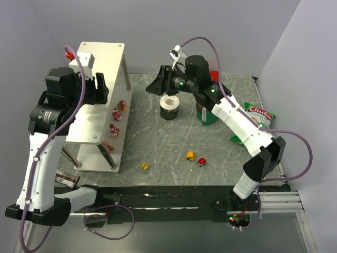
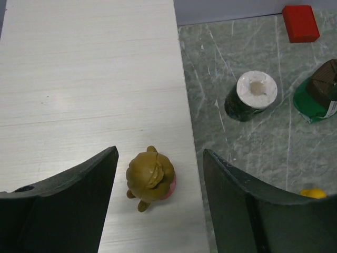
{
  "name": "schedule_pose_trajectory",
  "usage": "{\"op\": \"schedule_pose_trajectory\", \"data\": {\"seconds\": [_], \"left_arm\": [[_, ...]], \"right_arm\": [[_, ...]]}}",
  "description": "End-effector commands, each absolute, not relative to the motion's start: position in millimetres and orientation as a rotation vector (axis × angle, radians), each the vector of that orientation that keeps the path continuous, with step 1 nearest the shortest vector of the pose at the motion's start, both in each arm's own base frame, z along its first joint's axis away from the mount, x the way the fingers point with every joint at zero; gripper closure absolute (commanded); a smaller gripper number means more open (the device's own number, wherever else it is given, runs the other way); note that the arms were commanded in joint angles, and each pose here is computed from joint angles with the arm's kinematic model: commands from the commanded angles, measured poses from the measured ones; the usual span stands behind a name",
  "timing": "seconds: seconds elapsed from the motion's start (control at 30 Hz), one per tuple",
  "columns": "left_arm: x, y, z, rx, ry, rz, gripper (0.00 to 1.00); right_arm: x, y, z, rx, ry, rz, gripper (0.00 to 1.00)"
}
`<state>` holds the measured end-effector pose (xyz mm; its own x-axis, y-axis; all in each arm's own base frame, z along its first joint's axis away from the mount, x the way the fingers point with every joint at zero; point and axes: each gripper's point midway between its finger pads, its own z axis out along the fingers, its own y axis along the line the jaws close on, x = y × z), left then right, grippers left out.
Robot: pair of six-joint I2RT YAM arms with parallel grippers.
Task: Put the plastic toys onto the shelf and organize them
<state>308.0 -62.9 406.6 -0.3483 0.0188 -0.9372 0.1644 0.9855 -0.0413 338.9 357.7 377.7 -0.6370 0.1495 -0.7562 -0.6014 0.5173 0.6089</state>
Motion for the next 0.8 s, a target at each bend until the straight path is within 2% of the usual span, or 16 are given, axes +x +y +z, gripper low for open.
{"op": "schedule_pose_trajectory", "data": {"seconds": [0.0, 0.23, 0.6, 0.77], "left_arm": [[296.6, -56.3, 427.0, 0.134, 1.863, -0.122, 0.29], [295.3, -49.6, 409.3, 0.098, 1.909, -0.091, 0.31], [299.6, -50.9, 410.3, 0.085, 1.919, -0.105, 0.46], [299.2, -51.1, 409.1, 0.085, 1.928, -0.106, 0.47]], "right_arm": [[322.2, 343.8, 413.7, -0.379, 1.869, 1.213, 0.36], [320.5, 342.0, 410.0, -0.378, 1.881, 1.210, 0.36], [315.2, 340.6, 409.9, -0.387, 1.858, 1.227, 0.37], [315.5, 338.2, 405.7, -0.384, 1.869, 1.220, 0.37]]}}
